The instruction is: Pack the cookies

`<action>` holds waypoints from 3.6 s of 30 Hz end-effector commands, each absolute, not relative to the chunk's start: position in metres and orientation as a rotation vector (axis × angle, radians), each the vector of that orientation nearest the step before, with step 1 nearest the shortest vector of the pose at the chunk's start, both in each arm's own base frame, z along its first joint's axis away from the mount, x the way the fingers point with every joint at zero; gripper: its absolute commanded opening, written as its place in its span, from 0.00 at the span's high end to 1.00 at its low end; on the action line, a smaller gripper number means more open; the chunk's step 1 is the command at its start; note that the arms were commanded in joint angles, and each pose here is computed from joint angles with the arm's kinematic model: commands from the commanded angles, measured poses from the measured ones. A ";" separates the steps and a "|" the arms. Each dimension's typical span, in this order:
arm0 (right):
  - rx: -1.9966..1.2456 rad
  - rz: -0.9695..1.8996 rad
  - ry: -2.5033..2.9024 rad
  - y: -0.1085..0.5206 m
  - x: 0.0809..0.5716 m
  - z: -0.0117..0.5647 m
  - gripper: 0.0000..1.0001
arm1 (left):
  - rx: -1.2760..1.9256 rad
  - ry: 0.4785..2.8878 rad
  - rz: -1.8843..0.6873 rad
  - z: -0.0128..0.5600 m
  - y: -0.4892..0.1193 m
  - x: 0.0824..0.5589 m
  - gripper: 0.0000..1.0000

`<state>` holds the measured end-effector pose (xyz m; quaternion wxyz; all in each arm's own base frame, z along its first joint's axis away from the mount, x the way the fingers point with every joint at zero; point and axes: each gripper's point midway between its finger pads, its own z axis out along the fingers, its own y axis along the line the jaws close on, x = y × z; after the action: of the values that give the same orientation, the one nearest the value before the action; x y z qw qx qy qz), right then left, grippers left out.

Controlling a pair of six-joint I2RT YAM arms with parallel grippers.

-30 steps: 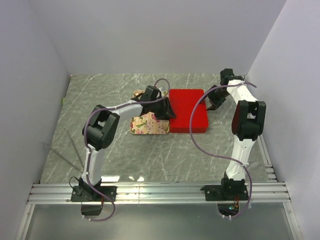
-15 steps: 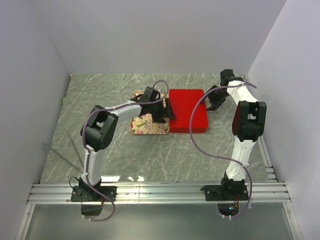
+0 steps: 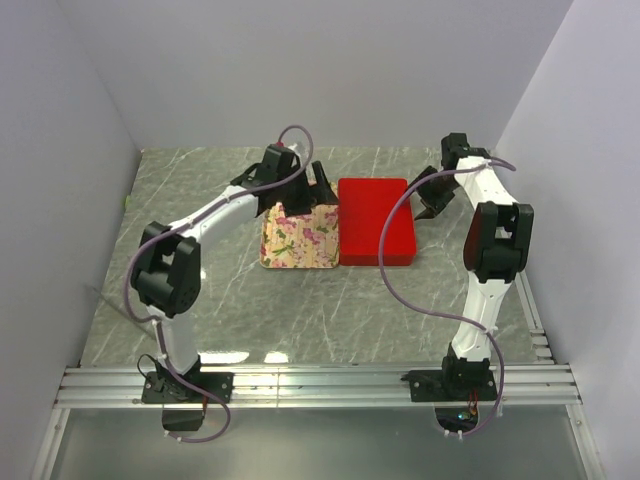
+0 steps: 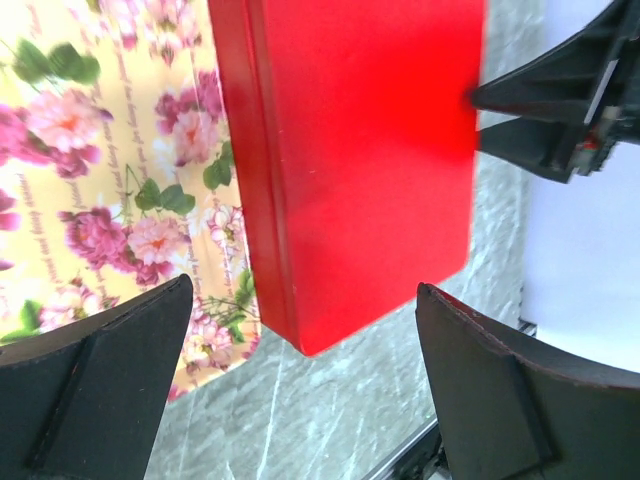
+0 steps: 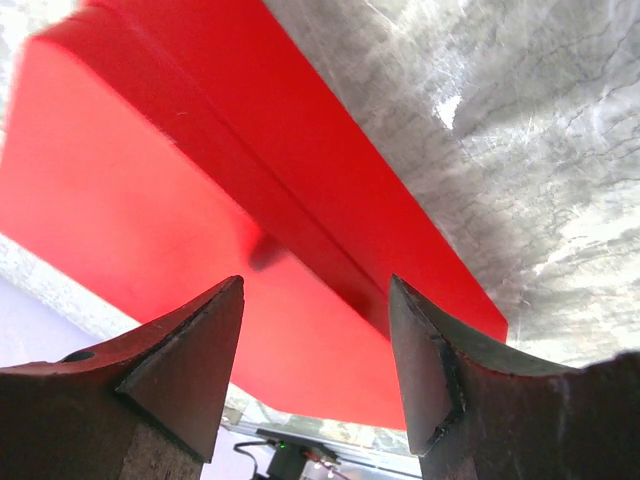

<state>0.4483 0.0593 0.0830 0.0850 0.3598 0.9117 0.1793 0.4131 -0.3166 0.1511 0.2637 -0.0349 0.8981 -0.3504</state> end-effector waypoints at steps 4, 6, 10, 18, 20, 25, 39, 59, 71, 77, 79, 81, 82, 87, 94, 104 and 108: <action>0.955 0.475 2.608 0.046 0.456 0.148 0.33 | -0.144 2.264 -0.895 0.228 -0.282 0.422 0.01; 0.930 0.463 2.560 0.043 0.454 0.169 0.33 | -0.152 2.247 -0.864 0.236 -0.271 0.422 0.01; 0.872 0.475 2.453 0.044 0.438 0.217 0.33 | -0.151 2.155 -0.784 0.268 -0.243 0.421 0.01; 0.455 0.679 2.248 0.130 0.347 0.311 0.35 | -0.243 1.983 -0.401 0.331 -0.156 0.397 0.01; 0.373 0.686 2.177 0.140 0.331 0.315 0.35 | -0.267 1.909 -0.350 0.350 -0.135 0.381 0.00; 0.241 0.816 1.706 0.145 0.266 0.383 0.05 | -0.356 1.691 -0.168 0.364 -0.074 0.345 0.01; 0.499 0.545 1.617 0.067 0.236 0.308 0.01 | -0.461 1.504 0.116 0.212 0.007 0.286 0.05; 0.230 0.325 1.546 0.062 0.255 0.273 0.00 | -0.488 1.468 0.097 0.153 0.049 0.343 0.01; 0.057 0.070 1.546 0.053 0.298 0.201 0.00 | -0.310 1.517 0.058 0.130 0.027 0.378 0.01; 0.084 0.013 1.550 0.030 0.328 0.173 0.00 | -0.311 1.520 0.057 0.129 0.027 0.377 0.00; 0.126 0.007 1.493 0.017 0.335 0.181 0.00 | -0.311 1.529 0.054 0.128 0.026 0.377 0.00; 0.170 0.022 1.486 0.011 0.341 0.174 0.00 | -0.311 1.523 0.055 0.129 0.027 0.377 0.01; 0.180 0.011 1.484 0.005 0.344 0.173 0.00 | -0.311 1.529 0.054 0.128 0.026 0.377 0.00; 0.126 0.021 1.495 0.008 0.347 0.154 0.00 | -0.309 1.530 0.055 0.127 0.026 0.377 0.01; 0.153 0.014 1.562 0.001 0.368 0.139 0.00 | -0.310 1.527 0.055 0.128 0.026 0.377 0.01; 0.153 0.012 1.556 0.001 0.366 0.140 0.00 | -0.311 1.527 0.056 0.128 0.027 0.377 0.01; 0.153 0.012 1.556 0.001 0.366 0.140 0.00 | -0.311 1.525 0.056 0.129 0.027 0.377 0.01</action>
<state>0.3567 0.0039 0.1104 0.6748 0.0580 0.7357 0.0048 0.3736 0.0286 0.1094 0.6865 -0.1470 0.7114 0.0333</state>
